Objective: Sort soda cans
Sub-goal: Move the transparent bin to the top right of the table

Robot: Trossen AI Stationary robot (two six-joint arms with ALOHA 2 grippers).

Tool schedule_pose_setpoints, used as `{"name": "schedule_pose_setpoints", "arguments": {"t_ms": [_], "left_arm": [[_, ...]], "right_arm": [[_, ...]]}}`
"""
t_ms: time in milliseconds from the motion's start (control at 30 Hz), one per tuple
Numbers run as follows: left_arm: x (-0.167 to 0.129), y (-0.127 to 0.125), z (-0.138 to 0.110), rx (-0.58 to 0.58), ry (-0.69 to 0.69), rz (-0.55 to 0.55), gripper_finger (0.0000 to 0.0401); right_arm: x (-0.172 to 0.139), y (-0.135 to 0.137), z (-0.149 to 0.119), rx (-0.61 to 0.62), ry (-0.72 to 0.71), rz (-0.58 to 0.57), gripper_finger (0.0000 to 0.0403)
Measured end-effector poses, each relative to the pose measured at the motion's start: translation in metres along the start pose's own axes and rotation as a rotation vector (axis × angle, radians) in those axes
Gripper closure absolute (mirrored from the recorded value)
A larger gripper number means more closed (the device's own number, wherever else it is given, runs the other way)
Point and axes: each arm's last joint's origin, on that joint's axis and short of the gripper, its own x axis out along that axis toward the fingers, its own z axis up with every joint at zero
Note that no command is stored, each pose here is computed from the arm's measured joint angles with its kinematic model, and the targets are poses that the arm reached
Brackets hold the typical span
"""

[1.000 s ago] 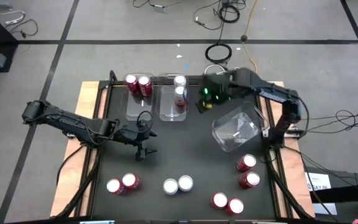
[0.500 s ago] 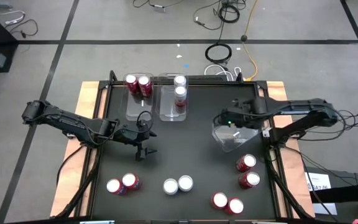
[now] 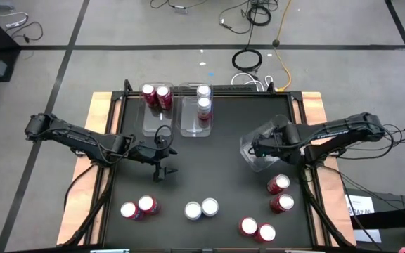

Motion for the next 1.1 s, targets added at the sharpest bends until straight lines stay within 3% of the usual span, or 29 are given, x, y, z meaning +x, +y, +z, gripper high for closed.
{"name": "schedule_pose_setpoints", "arguments": {"t_ms": [467,833,967,1100], "left_arm": [[0.0,0.003,0.001,0.0,-0.002,0.015,0.0034],[0.0,0.013,-0.004,-0.021,0.056,0.06,0.0034],[0.0,0.013,-0.004,-0.022,0.058,0.06,0.0034],[0.0,0.013,-0.004,-0.022,0.059,0.061,0.0034]], "right_arm": [[-0.003,-0.017,-0.016,0.104,0.055,-0.1,0.0049],[0.041,-0.02,-0.017,0.135,0.078,-0.102,0.005],[0.058,-0.024,-0.017,0.132,0.081,-0.096,0.0077],[0.069,-0.026,-0.017,0.104,0.096,-0.076,0.0141]]}}
